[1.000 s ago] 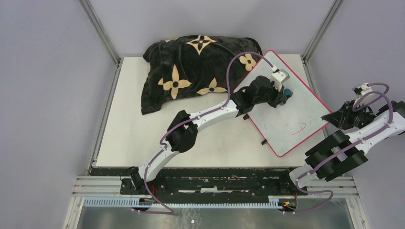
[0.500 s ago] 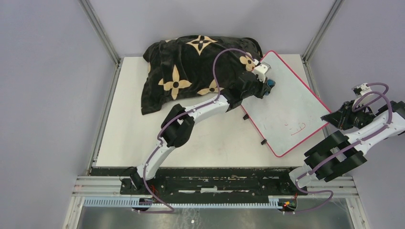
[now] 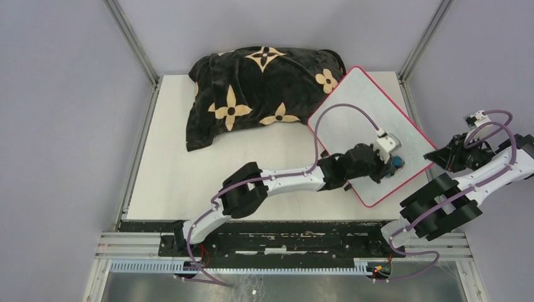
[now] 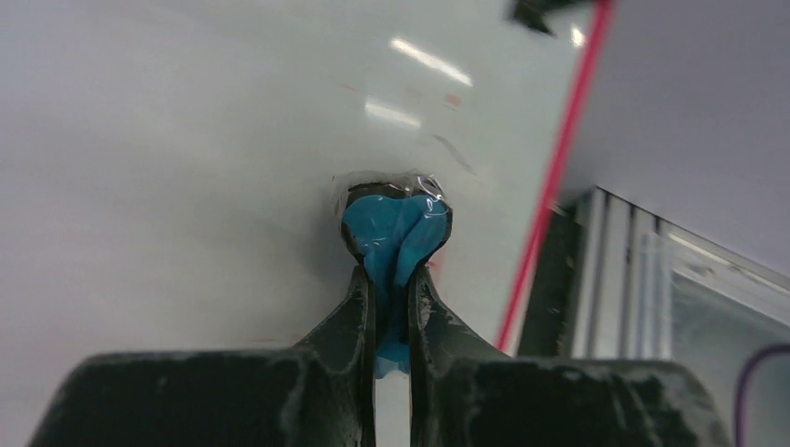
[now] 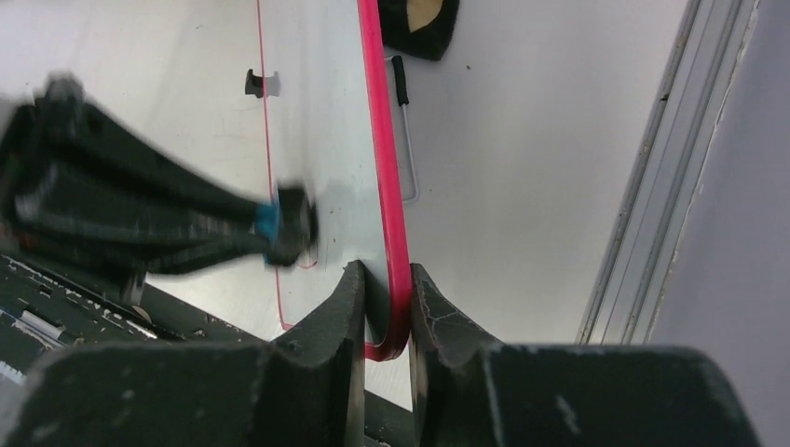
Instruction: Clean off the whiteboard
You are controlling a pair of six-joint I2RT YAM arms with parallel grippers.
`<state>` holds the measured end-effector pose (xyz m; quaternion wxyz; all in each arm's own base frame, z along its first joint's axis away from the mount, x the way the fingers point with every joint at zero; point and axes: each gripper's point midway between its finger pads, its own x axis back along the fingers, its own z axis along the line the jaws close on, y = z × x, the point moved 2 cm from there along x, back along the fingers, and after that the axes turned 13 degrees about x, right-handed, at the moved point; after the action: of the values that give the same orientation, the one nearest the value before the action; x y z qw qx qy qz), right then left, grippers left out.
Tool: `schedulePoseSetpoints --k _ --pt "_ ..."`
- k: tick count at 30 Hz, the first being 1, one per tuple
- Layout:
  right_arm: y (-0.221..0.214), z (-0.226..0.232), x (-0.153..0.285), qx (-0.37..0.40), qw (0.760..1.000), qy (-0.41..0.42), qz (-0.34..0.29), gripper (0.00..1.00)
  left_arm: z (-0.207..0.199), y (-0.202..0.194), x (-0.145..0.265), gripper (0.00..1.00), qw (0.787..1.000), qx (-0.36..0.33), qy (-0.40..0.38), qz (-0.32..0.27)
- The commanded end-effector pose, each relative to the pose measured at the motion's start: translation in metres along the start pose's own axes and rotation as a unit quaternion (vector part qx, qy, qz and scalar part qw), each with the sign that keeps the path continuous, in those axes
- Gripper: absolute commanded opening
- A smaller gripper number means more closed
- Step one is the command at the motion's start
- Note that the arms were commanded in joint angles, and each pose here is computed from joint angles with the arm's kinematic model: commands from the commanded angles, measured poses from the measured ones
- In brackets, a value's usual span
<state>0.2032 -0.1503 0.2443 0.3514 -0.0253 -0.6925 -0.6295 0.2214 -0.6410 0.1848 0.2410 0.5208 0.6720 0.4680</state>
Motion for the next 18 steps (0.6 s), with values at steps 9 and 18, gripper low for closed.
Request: schedulePoseSetpoints --k 9,18 --pt "-0.005 0.04 0.002 -0.02 0.998 0.055 0.035 0.0 -0.035 -0.062 0.005 0.03 0.997 0.028 -0.035 0.056" --pt "-0.01 0.039 0.001 -0.027 0.997 0.06 0.041 0.01 -0.002 -0.012 0.024 0.03 0.999 -0.02 0.033 0.012"
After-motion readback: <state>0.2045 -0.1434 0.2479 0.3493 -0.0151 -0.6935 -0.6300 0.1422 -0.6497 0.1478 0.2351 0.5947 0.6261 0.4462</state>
